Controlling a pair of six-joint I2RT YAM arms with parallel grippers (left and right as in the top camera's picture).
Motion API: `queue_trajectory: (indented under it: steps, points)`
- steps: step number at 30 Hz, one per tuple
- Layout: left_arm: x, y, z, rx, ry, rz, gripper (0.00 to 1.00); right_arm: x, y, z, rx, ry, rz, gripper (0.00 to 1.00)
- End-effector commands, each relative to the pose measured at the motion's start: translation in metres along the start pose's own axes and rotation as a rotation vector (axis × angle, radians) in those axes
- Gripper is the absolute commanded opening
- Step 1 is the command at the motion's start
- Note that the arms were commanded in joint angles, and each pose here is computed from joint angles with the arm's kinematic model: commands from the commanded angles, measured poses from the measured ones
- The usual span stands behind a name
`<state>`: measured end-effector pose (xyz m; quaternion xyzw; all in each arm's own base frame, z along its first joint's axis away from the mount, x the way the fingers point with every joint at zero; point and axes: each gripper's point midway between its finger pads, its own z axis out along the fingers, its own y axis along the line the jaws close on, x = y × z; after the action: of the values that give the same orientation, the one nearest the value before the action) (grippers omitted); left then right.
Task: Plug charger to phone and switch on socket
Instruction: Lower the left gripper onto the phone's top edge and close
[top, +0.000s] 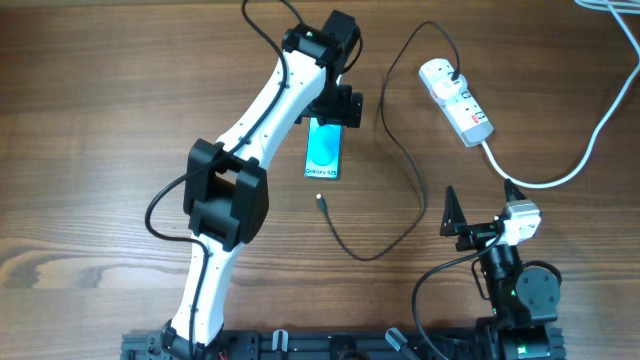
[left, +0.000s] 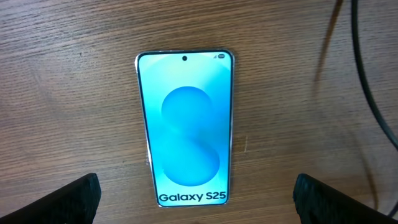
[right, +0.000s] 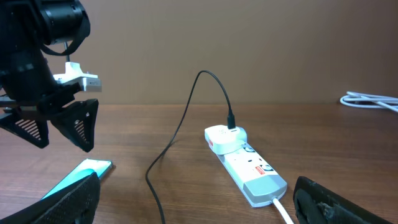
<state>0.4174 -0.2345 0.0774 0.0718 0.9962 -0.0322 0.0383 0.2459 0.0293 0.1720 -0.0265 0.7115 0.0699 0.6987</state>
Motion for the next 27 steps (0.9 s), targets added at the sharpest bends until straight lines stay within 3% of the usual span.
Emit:
queue_trajectory:
  steps: [1,16,27]
  points:
    - [0.006,0.005,0.014,-0.026,0.032,-0.014,1.0,-0.001,-0.002,0.0,0.009,-0.007,-0.009,1.0]
    - [0.023,0.012,0.06,-0.04,0.072,-0.063,1.0,-0.001,-0.002,0.0,0.009,-0.007,-0.009,1.0]
    - [0.016,0.01,0.067,-0.026,0.04,-0.062,1.0,-0.001,-0.002,0.0,0.009,-0.007,-0.009,1.0]
